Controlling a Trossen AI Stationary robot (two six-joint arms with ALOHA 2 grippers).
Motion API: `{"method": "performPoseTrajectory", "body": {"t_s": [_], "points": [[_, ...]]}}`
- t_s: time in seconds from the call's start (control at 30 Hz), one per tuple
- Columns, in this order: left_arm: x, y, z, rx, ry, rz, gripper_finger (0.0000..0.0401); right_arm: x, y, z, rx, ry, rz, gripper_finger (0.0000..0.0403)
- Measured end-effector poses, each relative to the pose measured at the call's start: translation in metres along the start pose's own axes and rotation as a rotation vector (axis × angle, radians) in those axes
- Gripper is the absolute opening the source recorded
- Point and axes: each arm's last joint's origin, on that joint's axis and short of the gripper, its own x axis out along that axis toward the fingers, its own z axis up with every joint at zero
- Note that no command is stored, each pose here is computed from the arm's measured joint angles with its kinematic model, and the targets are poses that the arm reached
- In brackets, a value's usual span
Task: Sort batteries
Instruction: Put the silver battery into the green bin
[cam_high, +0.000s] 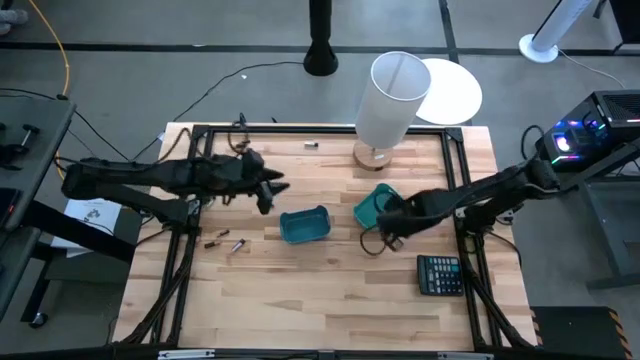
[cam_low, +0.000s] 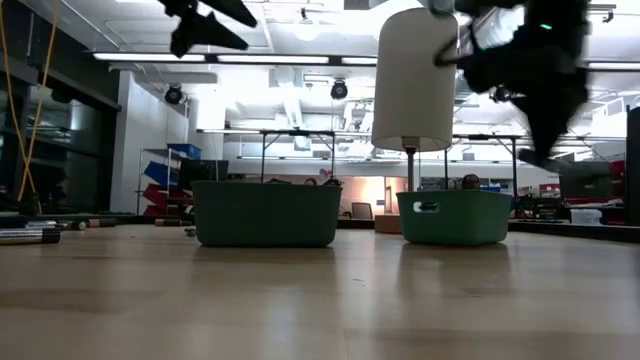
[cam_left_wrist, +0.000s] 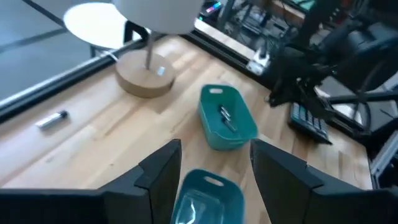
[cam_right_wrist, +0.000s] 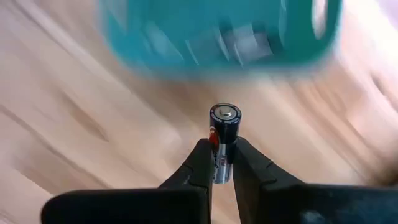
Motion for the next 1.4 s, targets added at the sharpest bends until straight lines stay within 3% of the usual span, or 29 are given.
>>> {"method": "performPoseTrajectory", "body": {"t_s": [0.1,0.23,0.47,0.7,0.87,1.0,1.1,1.2,1.4], "points": [[-0.01,0.005,-0.001,0.003,0.012,0.022,0.0186,-0.002,-0.001,0.022,0.079,-0.138,0.107,0.0019],[-0.015,0.009,-0.007,-0.02,0.072,0.049,0.0186,0.013,-0.006,0.043,0.131,-0.211,0.176,0.002],[-0.019,0.003,-0.023,-0.029,0.191,0.056,0.0186,0.026,-0.016,0.05,0.157,-0.131,0.169,0.0092],[-0.027,-0.003,-0.041,-0.035,0.347,0.048,0.0186,0.026,-0.019,0.046,0.071,-0.091,0.145,0.0158],[-0.031,-0.004,-0.074,-0.085,0.651,0.141,0.0186,0.026,-0.017,0.045,0.04,-0.069,0.174,0.0172],[-0.025,-0.005,-0.116,-0.135,0.886,0.227,0.0186,0.025,-0.015,0.045,0.037,-0.077,0.188,0.0173],[-0.016,0.003,-0.148,-0.188,1.005,0.354,0.0186,0.025,-0.014,0.047,0.036,-0.091,0.203,0.0173],[-0.004,0.009,-0.168,-0.22,1.031,0.43,0.0186,0.024,-0.013,0.048,0.025,-0.107,0.217,0.0173],[0.016,0.012,-0.187,-0.246,1.019,0.424,0.0186,0.024,-0.012,0.049,0.026,-0.112,0.225,0.0174]]}}
